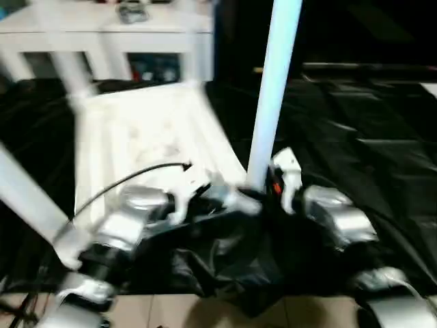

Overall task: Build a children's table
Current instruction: Rotate leg to tighten

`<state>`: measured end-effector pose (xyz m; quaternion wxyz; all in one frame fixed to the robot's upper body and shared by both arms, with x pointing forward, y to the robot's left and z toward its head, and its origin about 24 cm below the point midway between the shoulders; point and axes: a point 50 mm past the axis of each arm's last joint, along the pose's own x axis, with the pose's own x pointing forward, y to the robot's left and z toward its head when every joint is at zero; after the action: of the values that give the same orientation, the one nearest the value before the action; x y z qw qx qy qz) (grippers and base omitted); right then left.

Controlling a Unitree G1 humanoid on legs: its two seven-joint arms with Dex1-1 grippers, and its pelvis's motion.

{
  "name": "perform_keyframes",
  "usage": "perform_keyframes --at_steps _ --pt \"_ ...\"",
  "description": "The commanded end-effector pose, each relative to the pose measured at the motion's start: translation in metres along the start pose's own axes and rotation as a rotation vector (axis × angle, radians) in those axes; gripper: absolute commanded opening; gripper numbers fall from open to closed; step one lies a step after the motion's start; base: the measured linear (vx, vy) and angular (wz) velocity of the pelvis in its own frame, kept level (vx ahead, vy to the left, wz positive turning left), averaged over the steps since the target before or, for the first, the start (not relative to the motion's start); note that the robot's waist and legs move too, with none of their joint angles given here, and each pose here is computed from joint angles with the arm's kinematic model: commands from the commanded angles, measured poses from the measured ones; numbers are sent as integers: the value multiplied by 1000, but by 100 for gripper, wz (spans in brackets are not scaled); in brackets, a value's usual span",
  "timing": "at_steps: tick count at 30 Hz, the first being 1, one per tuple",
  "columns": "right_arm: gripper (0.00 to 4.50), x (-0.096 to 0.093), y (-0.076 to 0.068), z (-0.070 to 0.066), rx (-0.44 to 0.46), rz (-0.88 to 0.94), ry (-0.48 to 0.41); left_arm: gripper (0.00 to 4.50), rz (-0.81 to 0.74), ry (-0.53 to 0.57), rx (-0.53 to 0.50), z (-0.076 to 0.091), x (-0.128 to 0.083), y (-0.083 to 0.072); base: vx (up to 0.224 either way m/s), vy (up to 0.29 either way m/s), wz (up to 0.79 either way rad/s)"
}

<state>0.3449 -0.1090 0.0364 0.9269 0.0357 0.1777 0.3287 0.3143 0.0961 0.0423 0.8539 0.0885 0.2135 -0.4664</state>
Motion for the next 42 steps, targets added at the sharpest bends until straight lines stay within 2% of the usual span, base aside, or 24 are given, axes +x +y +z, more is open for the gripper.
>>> perform_keyframes --at_steps 1,2,3,4,6,8,10,16,19,24,32,39,42 --pt "259 15 24 -20 50 41 79 0 4 -48 20 17 10 -7 0 0 0" --pt "259 21 26 -21 -7 -14 90 0 26 -50 9 18 14 -10 0 0 0" --pt "259 21 26 -21 -7 -14 90 0 26 -50 9 18 14 -10 0 0 0" --pt "294 25 33 -20 -21 19 76 0 8 -57 15 19 17 -15 0 0 0" --pt "294 25 35 -19 2 46 67 0 -4 -63 22 20 16 -16 0 0 0" --pt "334 24 34 -17 16 75 58 0 -17 -70 34 21 15 -17 0 0 0" --pt "351 20 32 -13 -52 126 54 0 -63 -82 58 21 11 -17 0 0 0" --pt "351 3 32 -11 -178 357 57 0 -215 -75 108 16 3 -24 0 0 0" --pt "351 -17 32 -14 -223 544 93 0 -332 -49 146 9 -9 -25 0 0 0" --pt "351 -41 30 -17 -237 739 166 0 -456 6 166 2 -24 -23 0 0 0" --pt "287 -52 32 -21 -222 845 252 0 -530 54 182 -2 -33 -21 0 0 0" --pt "265 -48 38 -20 -208 815 217 0 -459 20 175 2 -29 -18 0 0 0" --pt "263 -41 38 -20 -182 744 183 0 -390 -14 148 5 -25 -16 0 0 0"
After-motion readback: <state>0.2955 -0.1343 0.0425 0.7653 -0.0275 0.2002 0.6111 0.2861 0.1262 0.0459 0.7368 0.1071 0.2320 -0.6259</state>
